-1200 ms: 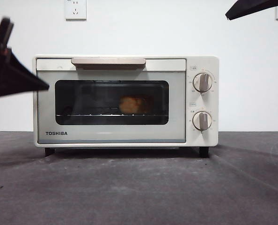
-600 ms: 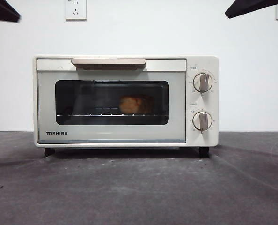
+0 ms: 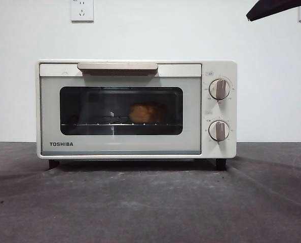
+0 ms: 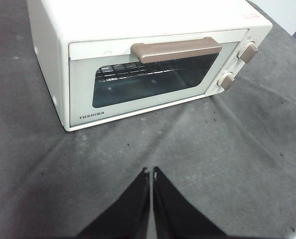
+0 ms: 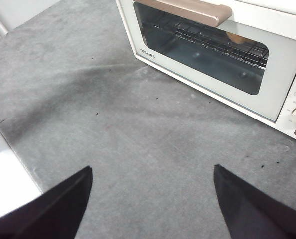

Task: The left arm flap open the oven, the right arm pick bread and place it into oven, the left arm flap close the oven

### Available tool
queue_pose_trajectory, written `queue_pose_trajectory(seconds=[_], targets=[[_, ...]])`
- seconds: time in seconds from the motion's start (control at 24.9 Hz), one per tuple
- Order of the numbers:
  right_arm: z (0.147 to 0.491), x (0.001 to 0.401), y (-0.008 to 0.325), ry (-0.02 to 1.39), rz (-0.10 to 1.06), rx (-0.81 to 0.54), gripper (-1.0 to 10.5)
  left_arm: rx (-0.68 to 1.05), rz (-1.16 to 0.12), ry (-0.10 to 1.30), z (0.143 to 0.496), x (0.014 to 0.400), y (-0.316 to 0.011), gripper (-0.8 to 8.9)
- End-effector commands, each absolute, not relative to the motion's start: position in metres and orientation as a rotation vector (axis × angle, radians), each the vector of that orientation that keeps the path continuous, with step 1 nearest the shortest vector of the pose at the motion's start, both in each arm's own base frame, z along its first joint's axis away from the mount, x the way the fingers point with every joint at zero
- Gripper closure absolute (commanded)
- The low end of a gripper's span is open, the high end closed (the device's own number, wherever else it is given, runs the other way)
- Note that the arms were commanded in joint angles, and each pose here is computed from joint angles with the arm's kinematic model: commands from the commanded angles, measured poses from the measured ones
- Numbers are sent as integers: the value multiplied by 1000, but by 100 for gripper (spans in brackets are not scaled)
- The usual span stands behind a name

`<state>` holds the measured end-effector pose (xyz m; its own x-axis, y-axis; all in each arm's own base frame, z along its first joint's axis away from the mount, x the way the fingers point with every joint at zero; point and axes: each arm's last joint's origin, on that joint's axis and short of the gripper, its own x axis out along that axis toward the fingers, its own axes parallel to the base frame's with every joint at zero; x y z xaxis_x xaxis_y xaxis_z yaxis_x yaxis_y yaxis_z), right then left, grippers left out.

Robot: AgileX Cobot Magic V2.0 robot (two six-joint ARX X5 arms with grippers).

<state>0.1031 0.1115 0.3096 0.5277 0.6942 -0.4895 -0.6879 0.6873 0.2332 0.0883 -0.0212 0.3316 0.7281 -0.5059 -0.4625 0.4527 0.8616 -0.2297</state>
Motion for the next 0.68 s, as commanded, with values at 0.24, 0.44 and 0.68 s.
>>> queue_pose_trajectory(seconds=[0.24,0.44,0.68], targets=[[313,103,114,579,834,14,940,-80,-537,511,338,87,-21,794],[313,103,114,581,834,18,940,-80,-537,511,338,87,-21,794],[313,103,114,580,833,18,940,-80,-537,511,338,87,-21,794]])
